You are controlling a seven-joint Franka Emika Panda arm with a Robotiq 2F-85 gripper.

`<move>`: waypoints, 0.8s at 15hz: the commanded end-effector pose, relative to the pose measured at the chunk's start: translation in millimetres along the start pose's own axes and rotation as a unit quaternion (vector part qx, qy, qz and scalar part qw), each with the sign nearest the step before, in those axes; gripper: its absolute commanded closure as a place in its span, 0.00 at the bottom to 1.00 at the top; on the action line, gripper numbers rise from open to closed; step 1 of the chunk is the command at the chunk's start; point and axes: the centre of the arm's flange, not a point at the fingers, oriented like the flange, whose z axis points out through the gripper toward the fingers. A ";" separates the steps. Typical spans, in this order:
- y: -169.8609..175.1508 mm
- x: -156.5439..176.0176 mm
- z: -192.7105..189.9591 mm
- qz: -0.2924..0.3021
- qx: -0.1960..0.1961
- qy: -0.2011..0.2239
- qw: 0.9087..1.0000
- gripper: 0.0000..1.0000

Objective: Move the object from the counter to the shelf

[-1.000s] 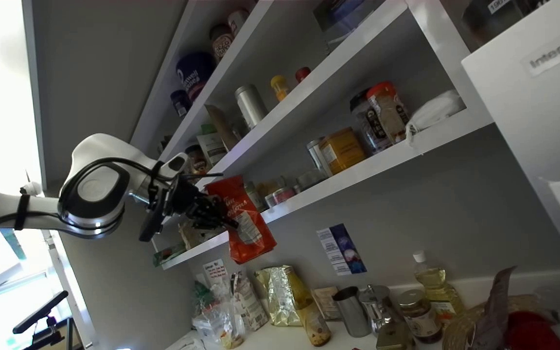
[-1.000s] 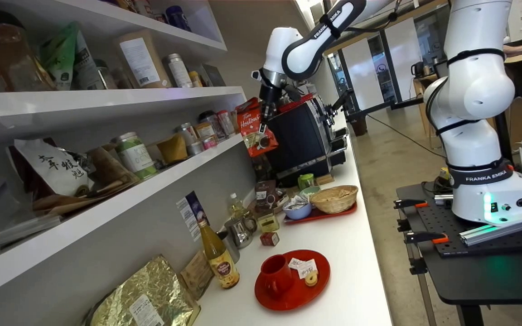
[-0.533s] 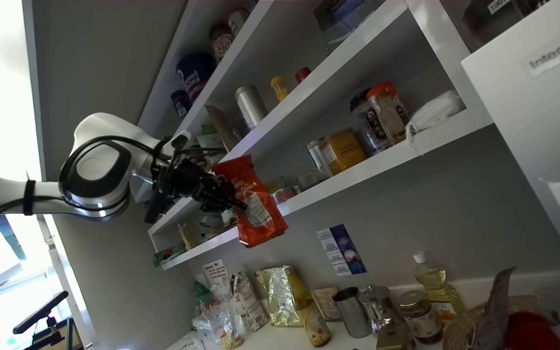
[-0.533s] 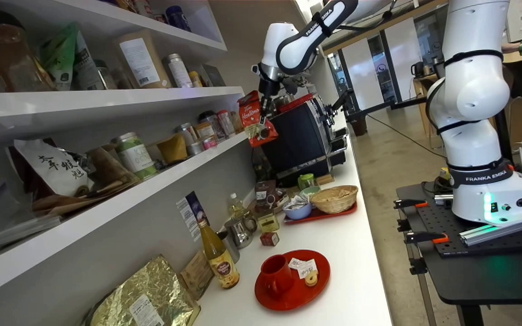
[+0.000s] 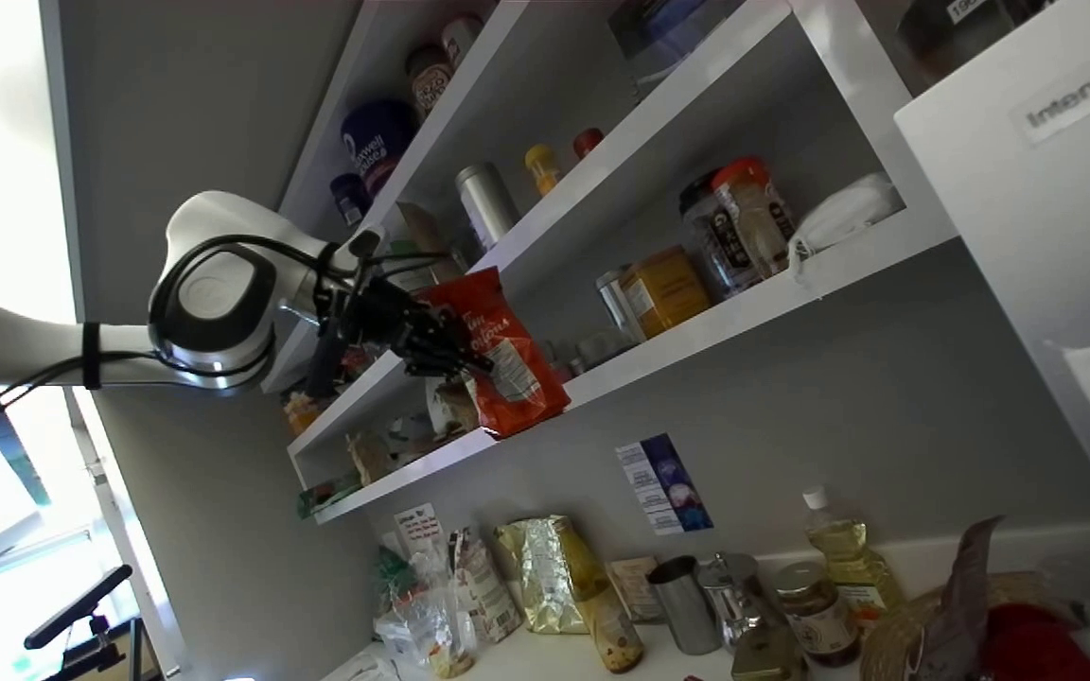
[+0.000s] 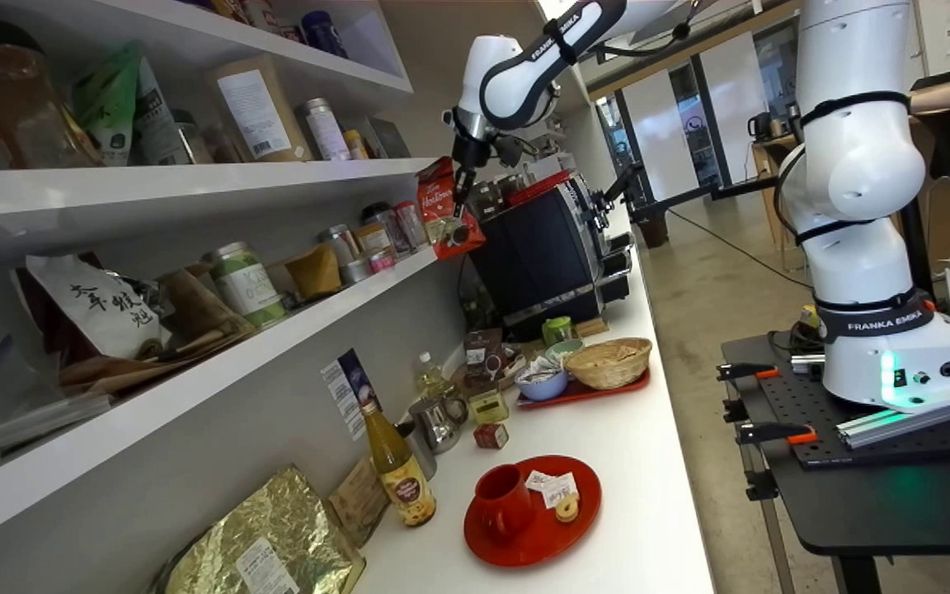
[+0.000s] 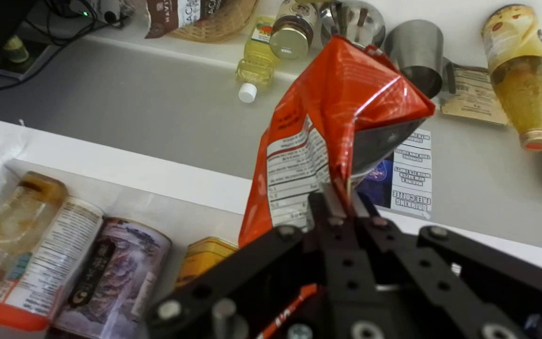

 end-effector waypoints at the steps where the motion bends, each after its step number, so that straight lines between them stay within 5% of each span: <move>1: -15.8 65.3 22.2 -0.017 0.012 0.007 1.000 0.99; 6: -20.7 95.5 26.2 -0.029 0.006 -0.002 1.000 0.99; 12: 29.8 71.4 7.8 0.008 -0.008 -0.055 0.998 0.99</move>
